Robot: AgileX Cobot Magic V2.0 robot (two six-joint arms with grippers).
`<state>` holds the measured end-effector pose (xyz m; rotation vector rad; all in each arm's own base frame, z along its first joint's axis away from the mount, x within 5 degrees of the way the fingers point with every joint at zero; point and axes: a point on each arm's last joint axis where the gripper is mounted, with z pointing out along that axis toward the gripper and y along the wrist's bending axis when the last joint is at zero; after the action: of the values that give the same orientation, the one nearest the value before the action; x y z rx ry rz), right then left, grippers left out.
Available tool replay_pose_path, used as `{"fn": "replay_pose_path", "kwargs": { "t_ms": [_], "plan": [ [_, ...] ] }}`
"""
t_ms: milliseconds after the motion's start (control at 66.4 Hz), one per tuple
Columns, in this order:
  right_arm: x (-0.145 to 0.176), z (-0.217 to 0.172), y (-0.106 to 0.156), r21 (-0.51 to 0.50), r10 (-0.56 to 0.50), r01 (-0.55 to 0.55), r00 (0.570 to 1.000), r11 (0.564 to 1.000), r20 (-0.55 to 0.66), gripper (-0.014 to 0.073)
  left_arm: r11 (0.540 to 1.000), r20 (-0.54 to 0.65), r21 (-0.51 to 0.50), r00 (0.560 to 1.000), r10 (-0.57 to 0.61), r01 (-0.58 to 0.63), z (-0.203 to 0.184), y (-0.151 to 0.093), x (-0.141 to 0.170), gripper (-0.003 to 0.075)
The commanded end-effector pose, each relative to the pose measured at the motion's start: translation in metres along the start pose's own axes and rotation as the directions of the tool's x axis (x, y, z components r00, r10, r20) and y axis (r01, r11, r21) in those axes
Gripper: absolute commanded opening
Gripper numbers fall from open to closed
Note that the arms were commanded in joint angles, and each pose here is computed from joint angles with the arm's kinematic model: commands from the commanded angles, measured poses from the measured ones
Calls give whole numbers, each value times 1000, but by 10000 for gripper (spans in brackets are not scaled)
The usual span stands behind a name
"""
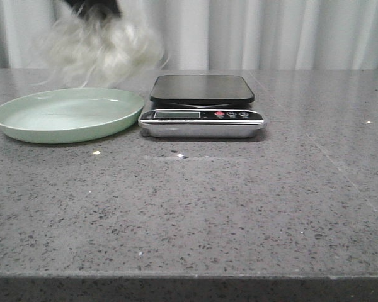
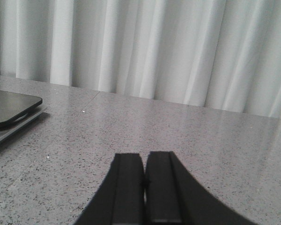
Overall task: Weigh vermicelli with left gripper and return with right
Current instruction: 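Lift the vermicelli with the left gripper and carry it over the scale, then lower the vermicelli onto the scale and open the left gripper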
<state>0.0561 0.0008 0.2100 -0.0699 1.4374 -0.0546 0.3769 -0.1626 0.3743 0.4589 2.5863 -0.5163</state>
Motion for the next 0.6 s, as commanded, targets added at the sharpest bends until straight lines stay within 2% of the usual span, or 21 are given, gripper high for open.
{"fn": "replay_pose_path", "kwargs": {
  "t_ms": [0,105,226,392,497,587],
  "plan": [
    [-11,-2,-1,18,-19,17,994,1000,106,166,994,208,89,977,41,-61,-42,-36,-13,127],
    [-11,-2,-1,18,-19,17,994,1000,106,166,988,267,117,961,68,-102,-29,-58,-18,127],
    [-11,-2,-1,18,-19,17,994,1000,106,166,981,273,142,958,89,-131,2,-78,-20,127],
    [-11,-2,-1,18,-19,17,994,1000,106,166,982,207,142,974,95,-126,47,-80,-19,148],
    [-11,-2,-1,18,-19,17,994,1000,106,166,984,188,130,977,100,-125,55,-77,-18,248],
    [-11,-2,-1,18,-19,17,994,1000,106,166,984,190,127,977,99,-125,54,-76,-19,424]
  ]
}}
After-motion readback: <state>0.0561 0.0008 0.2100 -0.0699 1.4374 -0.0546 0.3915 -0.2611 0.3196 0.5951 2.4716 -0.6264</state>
